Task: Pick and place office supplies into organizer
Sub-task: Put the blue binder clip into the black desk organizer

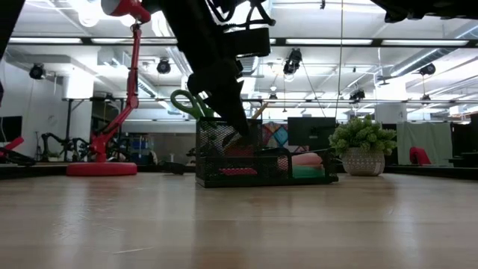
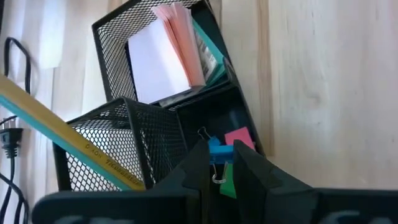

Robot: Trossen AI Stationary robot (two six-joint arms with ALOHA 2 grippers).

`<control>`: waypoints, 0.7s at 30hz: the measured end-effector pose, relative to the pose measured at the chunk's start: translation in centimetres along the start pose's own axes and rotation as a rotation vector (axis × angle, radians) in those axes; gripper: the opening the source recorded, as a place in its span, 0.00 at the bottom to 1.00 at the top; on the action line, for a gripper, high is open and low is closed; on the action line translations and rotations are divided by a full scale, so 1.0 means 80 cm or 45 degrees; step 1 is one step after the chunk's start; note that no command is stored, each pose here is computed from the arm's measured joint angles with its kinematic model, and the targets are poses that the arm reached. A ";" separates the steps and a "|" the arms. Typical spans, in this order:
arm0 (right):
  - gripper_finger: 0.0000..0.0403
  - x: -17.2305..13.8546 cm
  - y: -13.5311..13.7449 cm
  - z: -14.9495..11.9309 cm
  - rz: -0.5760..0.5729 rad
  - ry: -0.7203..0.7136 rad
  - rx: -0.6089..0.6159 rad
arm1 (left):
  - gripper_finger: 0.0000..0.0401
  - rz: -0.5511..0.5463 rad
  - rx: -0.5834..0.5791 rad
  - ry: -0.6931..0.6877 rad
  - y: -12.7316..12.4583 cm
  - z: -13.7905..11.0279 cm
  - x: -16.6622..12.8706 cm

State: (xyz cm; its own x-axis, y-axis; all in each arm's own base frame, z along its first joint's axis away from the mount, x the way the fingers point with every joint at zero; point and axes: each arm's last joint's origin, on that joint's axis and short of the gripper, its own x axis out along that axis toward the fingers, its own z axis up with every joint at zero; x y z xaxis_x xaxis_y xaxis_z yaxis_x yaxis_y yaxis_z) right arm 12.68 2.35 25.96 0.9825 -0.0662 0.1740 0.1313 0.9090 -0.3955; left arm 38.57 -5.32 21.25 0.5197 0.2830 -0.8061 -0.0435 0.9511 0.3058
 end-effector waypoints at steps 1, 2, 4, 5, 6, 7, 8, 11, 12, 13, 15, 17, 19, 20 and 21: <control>0.02 0.000 0.000 0.000 0.000 0.000 0.000 | 0.08 -0.001 -0.001 0.000 0.000 0.000 0.000; 0.02 0.000 0.000 0.000 0.000 0.000 0.000 | 0.08 -0.004 -0.001 0.000 0.000 0.000 0.000; 0.02 0.000 0.000 0.000 0.000 0.000 0.000 | 0.08 -0.025 -0.002 0.000 0.000 0.000 0.000; 0.02 0.000 0.000 0.000 0.000 0.000 0.000 | 0.08 -0.029 -0.003 0.000 0.000 0.000 0.000; 0.02 0.000 0.000 0.000 0.000 0.000 0.000 | 0.08 -0.031 -0.004 -0.001 0.000 0.000 0.000; 0.02 0.000 0.000 0.000 0.000 0.000 0.000 | 0.08 -0.031 -0.004 -0.001 0.000 0.000 0.000; 0.02 0.000 0.000 0.000 0.000 0.000 0.000 | 0.08 -0.031 -0.004 -0.001 0.000 0.000 0.000; 0.02 0.000 0.000 0.000 0.000 0.000 0.000 | 0.08 -0.030 -0.016 0.000 0.001 0.000 0.001; 0.02 0.000 0.000 0.000 0.000 0.000 0.000 | 0.08 -0.030 -0.019 0.000 0.001 0.000 0.001; 0.02 0.000 0.000 0.000 0.000 0.000 0.000 | 0.08 -0.032 -0.031 0.002 0.002 0.000 0.001; 0.02 0.000 0.000 0.000 0.000 0.000 0.000 | 0.10 -0.036 -0.045 0.003 0.002 0.000 0.002; 0.02 0.000 0.000 0.000 0.000 0.000 0.000 | 0.14 -0.035 -0.045 0.004 0.003 0.000 0.002; 0.02 0.000 0.000 0.000 0.000 0.000 0.000 | 0.18 -0.034 -0.048 0.005 0.003 0.000 0.002; 0.02 0.000 0.000 0.000 0.000 0.000 0.000 | 0.20 -0.033 -0.049 0.006 0.004 0.000 0.003; 0.02 0.000 0.000 0.000 0.000 0.000 0.000 | 0.22 -0.032 -0.052 0.006 0.005 0.000 0.003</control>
State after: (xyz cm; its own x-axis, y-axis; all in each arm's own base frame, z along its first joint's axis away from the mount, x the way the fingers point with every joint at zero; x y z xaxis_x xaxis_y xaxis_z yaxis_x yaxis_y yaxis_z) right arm 12.68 2.35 25.96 0.9825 -0.0662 0.1740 0.1313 0.9090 -0.3955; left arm 38.66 -4.88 21.17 0.5168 0.2597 -0.8157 -0.0654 0.9621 0.2649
